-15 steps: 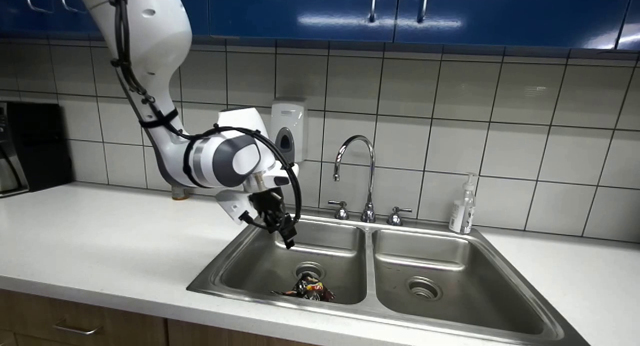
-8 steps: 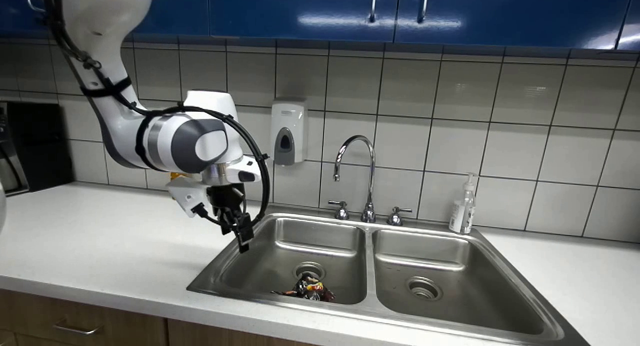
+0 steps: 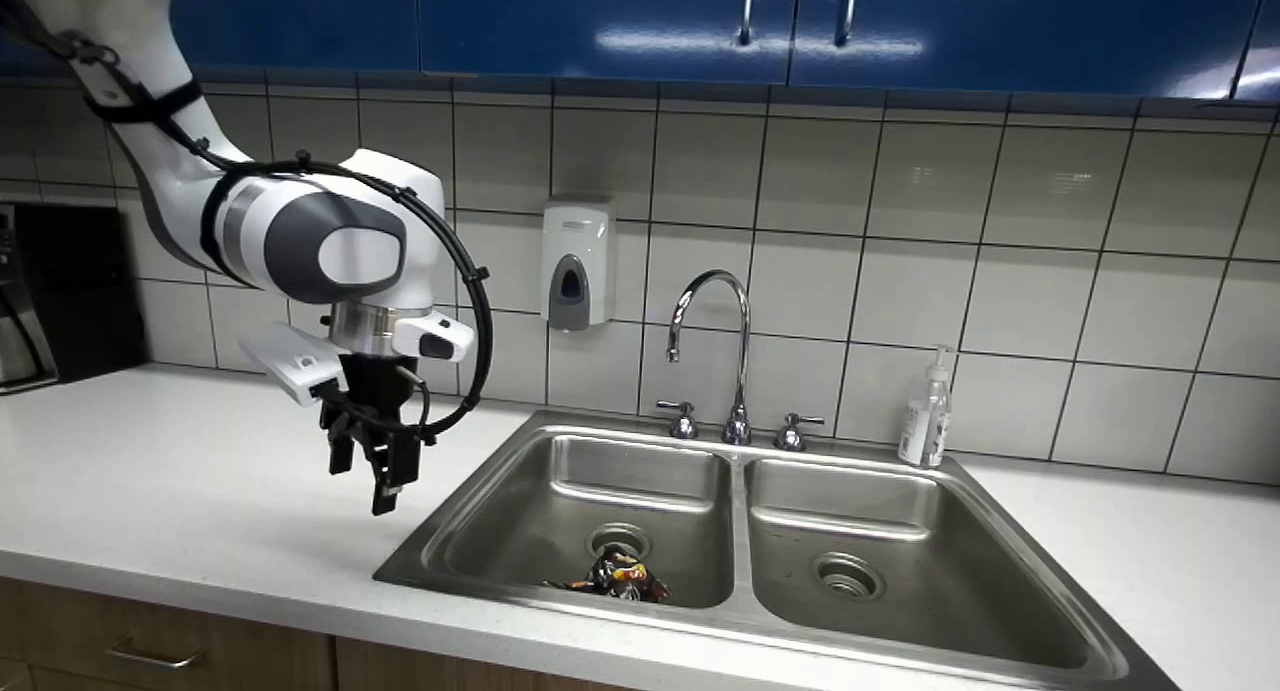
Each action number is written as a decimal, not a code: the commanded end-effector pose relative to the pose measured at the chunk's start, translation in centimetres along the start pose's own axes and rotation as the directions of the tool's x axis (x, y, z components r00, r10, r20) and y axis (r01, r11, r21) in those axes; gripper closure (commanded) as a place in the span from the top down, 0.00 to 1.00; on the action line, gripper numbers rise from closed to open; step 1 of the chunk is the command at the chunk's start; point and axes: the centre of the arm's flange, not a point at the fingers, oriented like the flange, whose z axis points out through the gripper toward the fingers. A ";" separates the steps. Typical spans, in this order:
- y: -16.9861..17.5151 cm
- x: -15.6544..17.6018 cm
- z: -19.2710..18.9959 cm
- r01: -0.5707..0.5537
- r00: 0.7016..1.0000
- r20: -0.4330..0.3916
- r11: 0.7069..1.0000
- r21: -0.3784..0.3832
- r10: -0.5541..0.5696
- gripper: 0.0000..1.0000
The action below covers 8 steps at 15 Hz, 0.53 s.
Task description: Put the black packet in the sink
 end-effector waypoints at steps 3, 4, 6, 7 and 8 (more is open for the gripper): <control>-0.2 -0.8 0.5 0.063 0.996 0.066 0.998 0.003 -0.063 1.00; -0.3 -1.0 0.6 0.074 0.994 0.078 0.997 0.002 -0.074 1.00; -0.4 -1.1 0.6 0.082 0.993 0.084 0.997 0.001 -0.082 1.00; -0.4 -1.1 0.7 0.083 0.993 0.085 0.997 0.000 -0.083 1.00; -0.4 -1.1 0.7 0.084 0.993 0.085 0.996 0.000 -0.084 1.00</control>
